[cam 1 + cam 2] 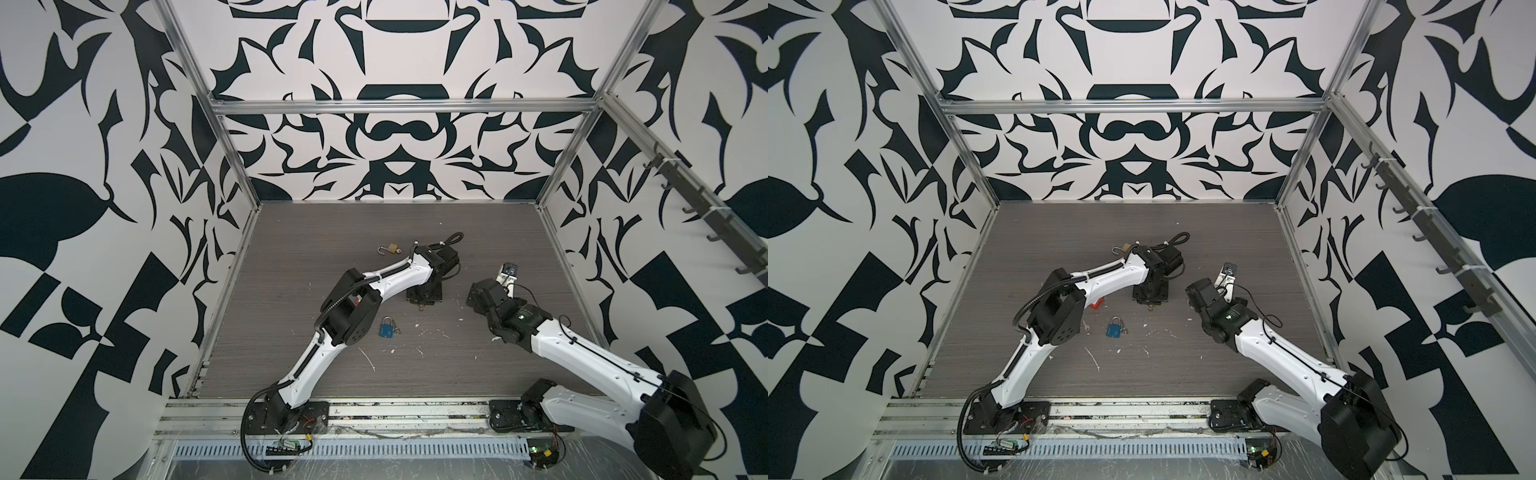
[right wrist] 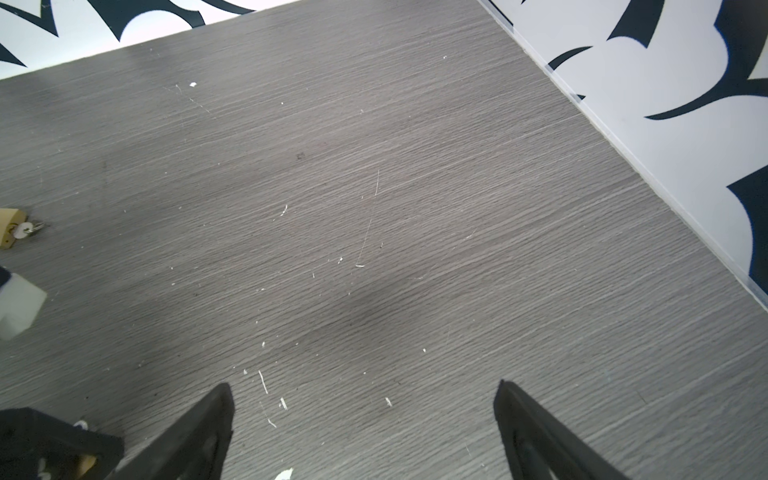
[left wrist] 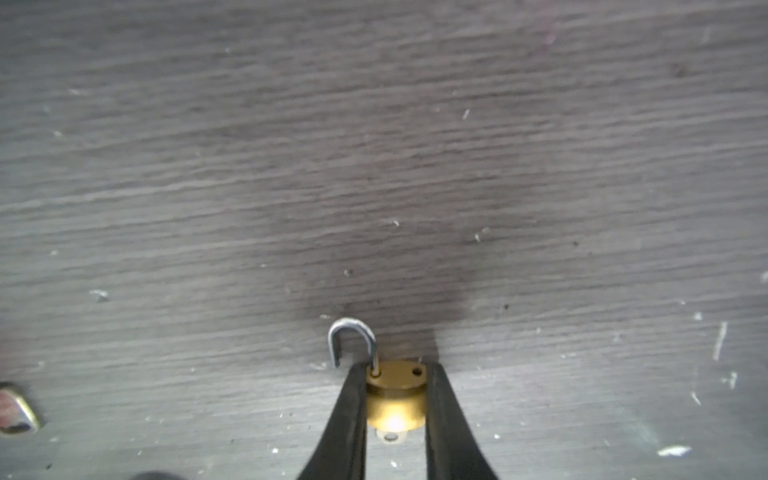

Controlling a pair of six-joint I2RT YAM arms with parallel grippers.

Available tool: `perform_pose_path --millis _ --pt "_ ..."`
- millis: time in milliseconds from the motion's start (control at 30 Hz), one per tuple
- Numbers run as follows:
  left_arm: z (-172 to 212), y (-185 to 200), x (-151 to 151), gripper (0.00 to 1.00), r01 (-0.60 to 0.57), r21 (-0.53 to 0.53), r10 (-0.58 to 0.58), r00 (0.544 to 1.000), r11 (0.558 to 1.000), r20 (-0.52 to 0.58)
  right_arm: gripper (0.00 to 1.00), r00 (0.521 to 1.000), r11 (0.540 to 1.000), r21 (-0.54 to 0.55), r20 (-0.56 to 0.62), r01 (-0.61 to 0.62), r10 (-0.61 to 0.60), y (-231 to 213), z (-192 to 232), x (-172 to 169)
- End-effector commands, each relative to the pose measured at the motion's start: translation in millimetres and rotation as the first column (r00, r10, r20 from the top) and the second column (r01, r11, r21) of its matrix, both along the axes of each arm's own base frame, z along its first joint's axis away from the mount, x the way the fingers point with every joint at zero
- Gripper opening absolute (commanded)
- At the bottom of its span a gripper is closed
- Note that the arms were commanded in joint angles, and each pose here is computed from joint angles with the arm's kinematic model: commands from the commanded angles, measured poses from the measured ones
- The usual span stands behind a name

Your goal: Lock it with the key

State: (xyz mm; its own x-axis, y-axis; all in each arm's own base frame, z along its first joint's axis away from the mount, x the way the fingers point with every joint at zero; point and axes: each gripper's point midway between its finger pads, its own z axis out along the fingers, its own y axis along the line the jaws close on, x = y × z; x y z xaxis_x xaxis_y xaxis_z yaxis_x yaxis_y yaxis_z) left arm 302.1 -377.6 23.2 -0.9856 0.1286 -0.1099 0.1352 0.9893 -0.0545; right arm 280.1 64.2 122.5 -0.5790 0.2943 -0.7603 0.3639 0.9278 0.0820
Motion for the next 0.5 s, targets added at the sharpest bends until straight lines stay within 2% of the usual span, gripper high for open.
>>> perform_pose_path --millis 0,67,167,267,367,467 --pt "3.9 2.1 3.3 0.02 0.054 -0.017 -0.054 0.998 0.998 0.035 0.99 0.999 1.0 0.015 0.04 0.004 -0.005 0.7 21.8 5.6" --pt "19.9 -8.8 8.8 0.0 0.141 -0.078 -0.133 0.986 0.987 0.1 1.0 0.999 1.0 0.01 0.046 -0.005 0.004 1.9 27.9 7.5" --pt "53.1 -18.7 17.6 0.0 0.299 -0.142 -0.259 0.934 0.944 0.246 1.0 0.998 0.999 0.023 0.058 -0.023 0.021 5.0 42.2 10.6" --pt "89.4 -24.4 17.8 0.0 0.459 -0.217 -0.355 0.85 0.861 0.388 1.0 0.996 0.993 0.109 0.081 -0.04 0.031 6.4 61.5 13.3" --pt "124.4 -22.8 9.1 0.0 0.624 -0.253 -0.44 0.731 0.739 0.521 0.99 0.99 0.977 0.203 0.135 -0.067 0.04 3.6 86.3 15.1" --pt "147.4 -16.2 -16.3 0.0 0.8 -0.192 -0.56 0.547 0.568 0.623 0.97 0.977 0.962 0.23 0.188 -0.145 0.102 6.8 110.7 15.9"
